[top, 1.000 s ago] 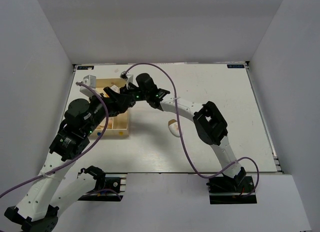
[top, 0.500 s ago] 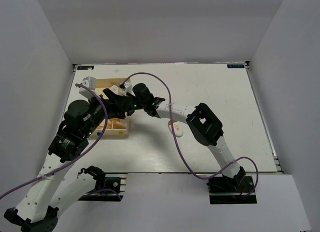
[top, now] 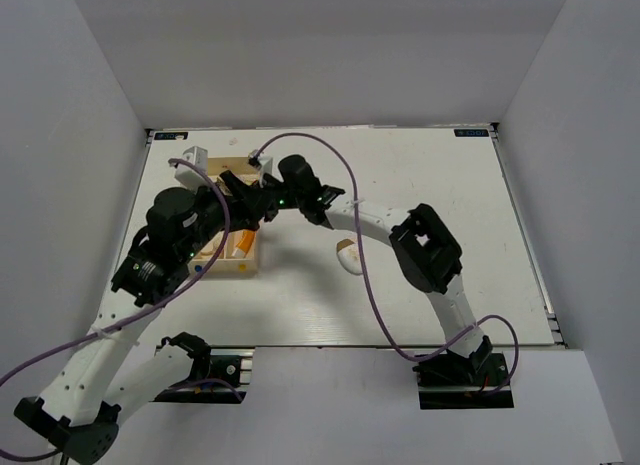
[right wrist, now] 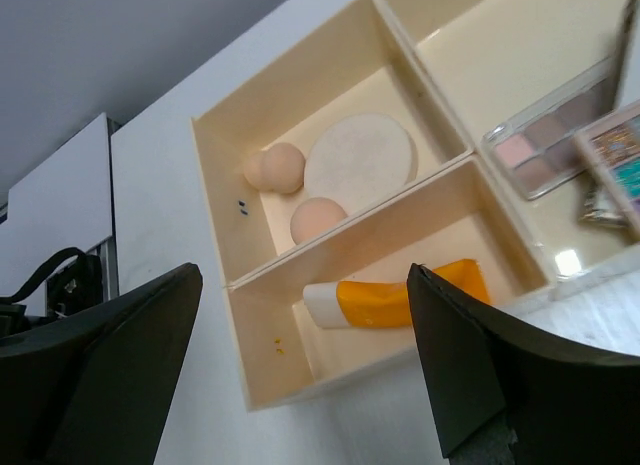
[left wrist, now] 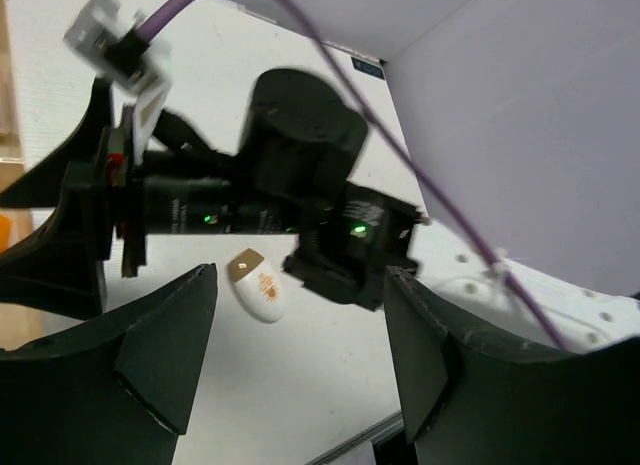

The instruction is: Organize the makeup

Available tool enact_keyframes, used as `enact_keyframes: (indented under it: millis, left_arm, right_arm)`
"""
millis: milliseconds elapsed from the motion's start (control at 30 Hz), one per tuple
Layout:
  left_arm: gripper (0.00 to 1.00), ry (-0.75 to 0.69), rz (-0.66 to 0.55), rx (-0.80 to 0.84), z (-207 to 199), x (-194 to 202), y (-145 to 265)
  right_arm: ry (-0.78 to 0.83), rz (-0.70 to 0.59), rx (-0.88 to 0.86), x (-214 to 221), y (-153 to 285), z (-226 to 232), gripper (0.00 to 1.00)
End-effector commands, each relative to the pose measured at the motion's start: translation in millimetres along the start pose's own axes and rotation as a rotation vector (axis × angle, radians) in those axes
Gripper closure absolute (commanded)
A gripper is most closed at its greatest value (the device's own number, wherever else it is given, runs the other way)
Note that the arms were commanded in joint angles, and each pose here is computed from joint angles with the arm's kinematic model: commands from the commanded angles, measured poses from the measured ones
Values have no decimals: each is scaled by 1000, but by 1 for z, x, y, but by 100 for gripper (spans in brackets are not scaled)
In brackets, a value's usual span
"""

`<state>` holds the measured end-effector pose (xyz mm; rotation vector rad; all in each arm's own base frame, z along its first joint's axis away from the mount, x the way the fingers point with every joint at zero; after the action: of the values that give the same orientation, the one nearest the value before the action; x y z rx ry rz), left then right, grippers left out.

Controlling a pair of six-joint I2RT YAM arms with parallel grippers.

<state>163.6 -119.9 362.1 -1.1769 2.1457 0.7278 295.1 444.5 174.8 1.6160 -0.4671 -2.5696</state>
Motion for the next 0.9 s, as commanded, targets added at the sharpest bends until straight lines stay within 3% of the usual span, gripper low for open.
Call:
enact_keyframes:
  millis: [0, 167, 233, 267, 300, 367, 433, 533, 567, 667, 700, 800, 867]
  left_arm:
    - [24, 15, 36, 89, -14, -3, -10]
    - [38, 55, 201, 101, -10, 17, -56]
    - [44, 69, 263, 127, -14, 23, -67]
    - [49, 76, 312, 104, -12, 28, -80]
    - [51, 74, 337, 99, -13, 31, -85]
    - [55, 81, 410, 68, -11, 42, -97]
    - [62, 88, 509, 27, -13, 61, -117]
    - [69, 126, 669, -86, -8, 99, -145]
    - [70, 146, 719, -134, -5, 111, -149]
    - [56, 142, 832, -271, 2, 148, -168]
    - [40, 145, 864, -334, 9, 162, -176]
    - [17, 103, 902, -464, 13, 180, -189]
    - [14, 72, 908, -488, 3, 185, -195]
  right_arm:
    - [133, -149, 40, -70, 54, 5, 11]
    - [25, -165, 226, -77, 126, -38, 12]
    - [-58, -147, 332, -65, 170, -68, 39]
    - [-57, -125, 366, -58, 182, -75, 66]
    - [-77, -137, 444, -58, 213, -92, 77]
    - [-127, -45, 499, -28, 235, -99, 96]
    - [-118, 0, 576, -7, 272, -109, 97]
    - [-160, 61, 619, 25, 307, -104, 81]
    - [-183, 65, 624, 33, 316, -103, 71]
    - [-238, 50, 640, 55, 336, -88, 61]
    - [-227, 29, 646, 55, 342, -80, 60]
    - [-266, 2, 676, 69, 356, -71, 57]
    - [-286, -18, 697, 76, 364, -66, 56]
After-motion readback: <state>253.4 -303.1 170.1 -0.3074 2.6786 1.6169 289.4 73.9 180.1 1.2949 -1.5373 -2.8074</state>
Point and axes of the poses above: each gripper's point midway between its finger pads, its own y axis back along the fingers, its own z axis along the line the jaws close on, x = y × z, the point moved 10 cm from there along y, back along the fingers, and after that the axes turned 4 degrees about y, right-handed, at the moved point
